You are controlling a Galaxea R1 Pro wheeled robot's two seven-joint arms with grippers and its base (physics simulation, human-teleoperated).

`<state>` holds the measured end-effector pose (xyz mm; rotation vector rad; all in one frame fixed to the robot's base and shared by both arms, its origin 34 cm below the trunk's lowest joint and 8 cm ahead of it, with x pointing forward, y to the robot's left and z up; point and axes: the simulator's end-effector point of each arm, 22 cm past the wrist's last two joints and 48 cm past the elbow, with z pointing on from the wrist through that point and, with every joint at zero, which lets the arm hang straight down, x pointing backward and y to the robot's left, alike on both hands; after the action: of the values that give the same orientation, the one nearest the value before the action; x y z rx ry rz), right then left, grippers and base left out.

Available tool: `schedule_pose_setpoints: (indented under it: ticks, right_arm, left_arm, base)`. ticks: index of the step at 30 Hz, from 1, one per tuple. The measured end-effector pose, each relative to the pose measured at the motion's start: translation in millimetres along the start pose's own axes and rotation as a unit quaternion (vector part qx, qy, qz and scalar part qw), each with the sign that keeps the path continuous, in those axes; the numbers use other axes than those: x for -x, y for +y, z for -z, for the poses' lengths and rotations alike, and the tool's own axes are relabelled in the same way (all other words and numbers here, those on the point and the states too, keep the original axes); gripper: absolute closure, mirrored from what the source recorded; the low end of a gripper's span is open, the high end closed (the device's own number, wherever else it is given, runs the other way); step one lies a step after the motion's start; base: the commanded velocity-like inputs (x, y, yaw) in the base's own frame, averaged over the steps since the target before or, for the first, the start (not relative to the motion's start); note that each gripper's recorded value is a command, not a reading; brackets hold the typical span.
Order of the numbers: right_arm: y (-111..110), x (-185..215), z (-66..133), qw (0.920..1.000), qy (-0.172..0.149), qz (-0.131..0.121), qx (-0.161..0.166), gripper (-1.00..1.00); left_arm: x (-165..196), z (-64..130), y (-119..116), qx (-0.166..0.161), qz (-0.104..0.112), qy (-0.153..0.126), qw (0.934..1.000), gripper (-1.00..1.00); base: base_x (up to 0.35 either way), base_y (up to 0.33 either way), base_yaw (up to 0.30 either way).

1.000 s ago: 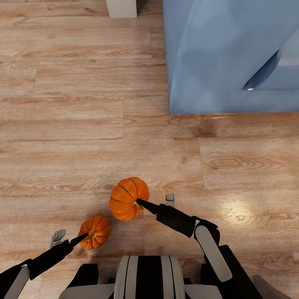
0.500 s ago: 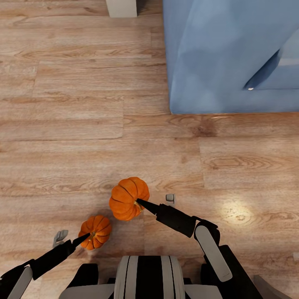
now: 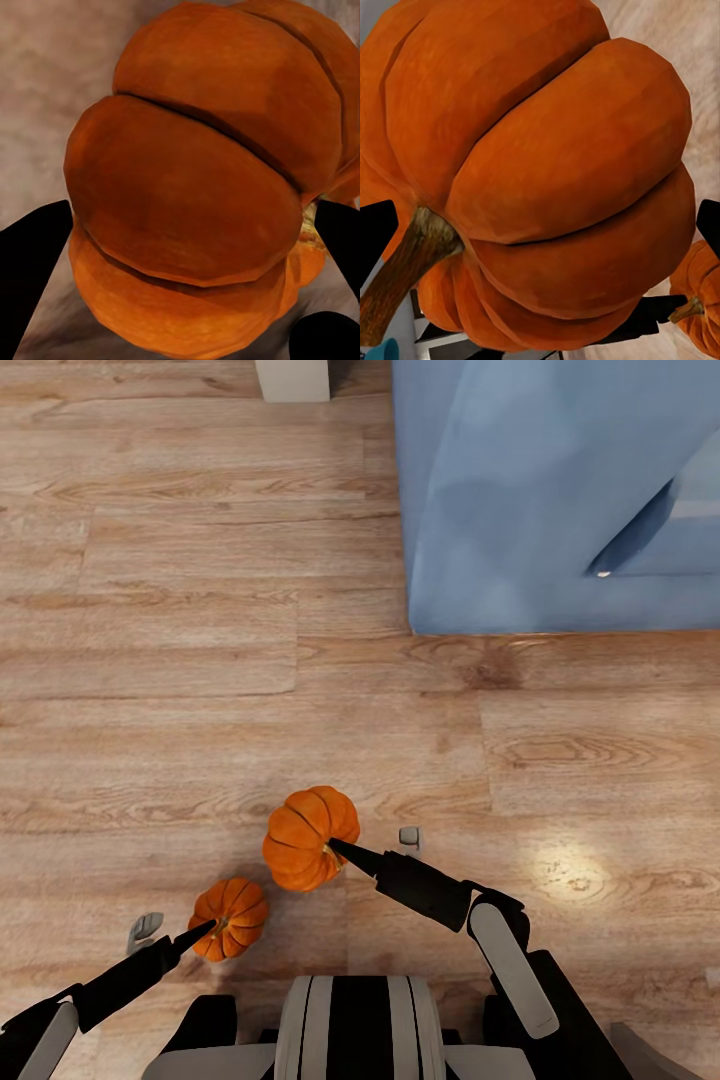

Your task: Place each of the two pumpkins and all three candles from the living room inside a cabinet in the living room (use any cabinet), then make sure every cabinet is closed, and position the cauldron so it is next to a table in the living room.

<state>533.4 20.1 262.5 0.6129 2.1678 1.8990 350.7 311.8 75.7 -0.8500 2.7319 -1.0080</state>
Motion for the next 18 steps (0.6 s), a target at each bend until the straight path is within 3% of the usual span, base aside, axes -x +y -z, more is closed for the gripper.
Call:
schedule_pose_setpoints:
  ticks: [18]
  right_arm:
    - [3.3,1.5,0.0,1.0000,-0.001,0.003,0.000,1.00]
  left_arm:
    - [0.2,0.9,5.2,0.016,-0.005,0.002,0.9999,1.00]
  base:
    - [0.000,0.000,0.000]
